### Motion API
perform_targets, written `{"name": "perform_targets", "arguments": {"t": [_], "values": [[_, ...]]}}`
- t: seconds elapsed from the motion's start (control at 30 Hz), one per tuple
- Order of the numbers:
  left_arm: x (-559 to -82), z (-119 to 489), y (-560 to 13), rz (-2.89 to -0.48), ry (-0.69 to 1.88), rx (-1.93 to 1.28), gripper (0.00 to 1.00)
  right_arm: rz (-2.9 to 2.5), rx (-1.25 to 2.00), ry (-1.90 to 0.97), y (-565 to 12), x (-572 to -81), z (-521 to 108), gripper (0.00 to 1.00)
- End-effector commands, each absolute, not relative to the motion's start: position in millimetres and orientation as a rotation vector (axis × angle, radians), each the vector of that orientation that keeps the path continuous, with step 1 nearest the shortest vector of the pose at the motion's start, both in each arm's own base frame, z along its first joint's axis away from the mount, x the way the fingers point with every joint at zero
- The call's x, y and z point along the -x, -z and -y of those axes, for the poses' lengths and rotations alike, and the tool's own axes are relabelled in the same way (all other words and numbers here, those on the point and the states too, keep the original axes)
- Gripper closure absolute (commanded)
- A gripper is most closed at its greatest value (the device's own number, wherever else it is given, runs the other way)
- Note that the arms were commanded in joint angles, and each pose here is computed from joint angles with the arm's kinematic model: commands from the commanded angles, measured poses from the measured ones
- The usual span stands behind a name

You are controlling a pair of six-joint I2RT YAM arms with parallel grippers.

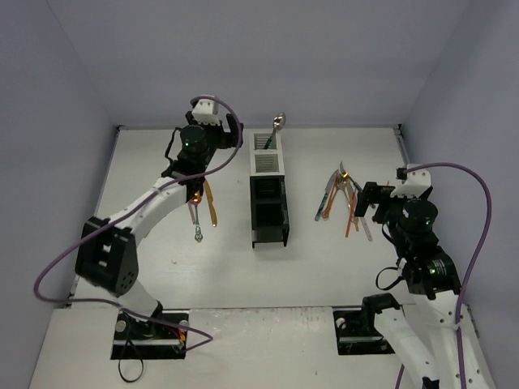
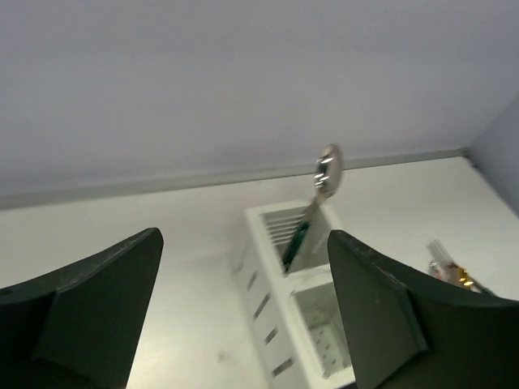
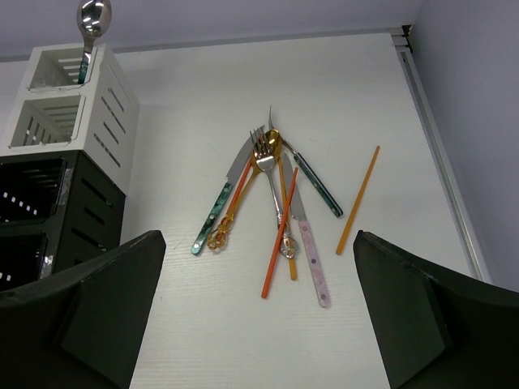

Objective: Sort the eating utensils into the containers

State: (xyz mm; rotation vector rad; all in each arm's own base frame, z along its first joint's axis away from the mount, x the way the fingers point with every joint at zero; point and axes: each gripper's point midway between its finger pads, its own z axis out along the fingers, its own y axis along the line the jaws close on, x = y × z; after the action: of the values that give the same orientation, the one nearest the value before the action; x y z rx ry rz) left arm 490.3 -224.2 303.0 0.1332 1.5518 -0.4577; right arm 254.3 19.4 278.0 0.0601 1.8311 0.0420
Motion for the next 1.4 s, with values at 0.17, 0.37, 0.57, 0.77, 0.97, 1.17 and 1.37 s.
{"name": "perform_targets", "arguments": {"t": [0.17,0.37,0.57,0.77,0.97,1.17,1.37], "values": [[-405,126,-214,-2.188,-0.021,0.105,0.18,-1.781,-0.053,-0.108,-293,-252,-28,0.00],[-382,122,-152,-2.408,-0.032,0.209,0.26,-1.778,-0.051,-0.109,-294,-251,-29,0.00],[-376,119,-110,-2.547,0.046,0.325,0.43,-1.774,-0.048,-0.111,-295,-250,-29,0.00],[-376,120,-82,-2.629,0.009,0.326,0.61,-1.770,-0.045,-0.113,-296,-249,-29,0.00],[-375,110,-60,-2.688,-0.026,0.356,0.69,-1.765,-0.049,-0.110,-298,-249,-28,0.00],[-373,96,-49,-2.719,-0.052,0.394,0.70,-1.761,-0.048,-0.109,-299,-248,-28,0.00],[-374,92,-37,-2.752,-0.068,0.367,0.71,-1.765,-0.051,-0.105,-298,-248,-28,0.00]]}}
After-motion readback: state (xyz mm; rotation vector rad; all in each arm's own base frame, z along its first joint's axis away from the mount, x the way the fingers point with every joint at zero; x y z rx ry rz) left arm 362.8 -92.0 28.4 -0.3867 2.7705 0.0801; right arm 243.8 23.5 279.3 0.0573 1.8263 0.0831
